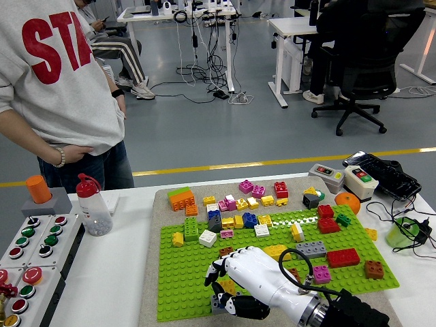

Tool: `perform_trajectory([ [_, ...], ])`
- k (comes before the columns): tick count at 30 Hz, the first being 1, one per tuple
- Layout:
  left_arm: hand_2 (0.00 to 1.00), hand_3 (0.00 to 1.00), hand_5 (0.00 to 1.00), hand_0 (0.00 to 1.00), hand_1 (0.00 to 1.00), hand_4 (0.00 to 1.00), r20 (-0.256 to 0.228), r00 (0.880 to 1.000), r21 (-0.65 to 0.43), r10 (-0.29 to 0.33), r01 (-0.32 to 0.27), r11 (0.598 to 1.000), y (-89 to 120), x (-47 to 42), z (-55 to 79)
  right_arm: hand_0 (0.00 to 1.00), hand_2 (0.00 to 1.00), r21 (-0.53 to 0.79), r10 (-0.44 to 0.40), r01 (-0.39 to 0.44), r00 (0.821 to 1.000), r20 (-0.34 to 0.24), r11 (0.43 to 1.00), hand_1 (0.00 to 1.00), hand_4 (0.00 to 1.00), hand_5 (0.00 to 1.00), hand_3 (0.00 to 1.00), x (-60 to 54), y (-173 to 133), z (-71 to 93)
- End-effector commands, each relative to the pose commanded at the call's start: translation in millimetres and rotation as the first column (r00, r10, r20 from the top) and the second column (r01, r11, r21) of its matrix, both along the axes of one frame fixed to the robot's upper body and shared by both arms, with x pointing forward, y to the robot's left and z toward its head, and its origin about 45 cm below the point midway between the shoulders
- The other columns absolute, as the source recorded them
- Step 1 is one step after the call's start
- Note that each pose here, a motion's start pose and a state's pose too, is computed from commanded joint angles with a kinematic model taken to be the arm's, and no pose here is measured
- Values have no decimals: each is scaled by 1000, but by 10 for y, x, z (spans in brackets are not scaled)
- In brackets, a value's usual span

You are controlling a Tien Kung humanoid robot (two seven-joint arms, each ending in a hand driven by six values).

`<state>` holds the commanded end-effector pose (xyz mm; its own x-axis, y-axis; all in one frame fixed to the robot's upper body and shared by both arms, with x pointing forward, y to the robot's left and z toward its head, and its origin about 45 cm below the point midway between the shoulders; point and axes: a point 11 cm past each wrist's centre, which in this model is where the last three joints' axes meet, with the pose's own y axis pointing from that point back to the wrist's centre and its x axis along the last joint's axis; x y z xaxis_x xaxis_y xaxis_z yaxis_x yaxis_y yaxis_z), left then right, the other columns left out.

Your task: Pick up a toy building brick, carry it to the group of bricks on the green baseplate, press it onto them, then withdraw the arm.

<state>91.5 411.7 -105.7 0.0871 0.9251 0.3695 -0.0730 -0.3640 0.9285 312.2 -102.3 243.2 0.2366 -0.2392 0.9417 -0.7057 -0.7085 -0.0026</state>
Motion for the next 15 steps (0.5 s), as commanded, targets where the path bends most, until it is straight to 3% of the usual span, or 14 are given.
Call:
perform_trajectory([
  [15, 675, 580, 998, 659, 686, 294, 3, 1000, 0, 0, 0, 1000, 2, 14, 3, 520, 569, -53, -22, 20, 999, -35, 998, 561, 356, 230, 547, 70, 3, -147],
])
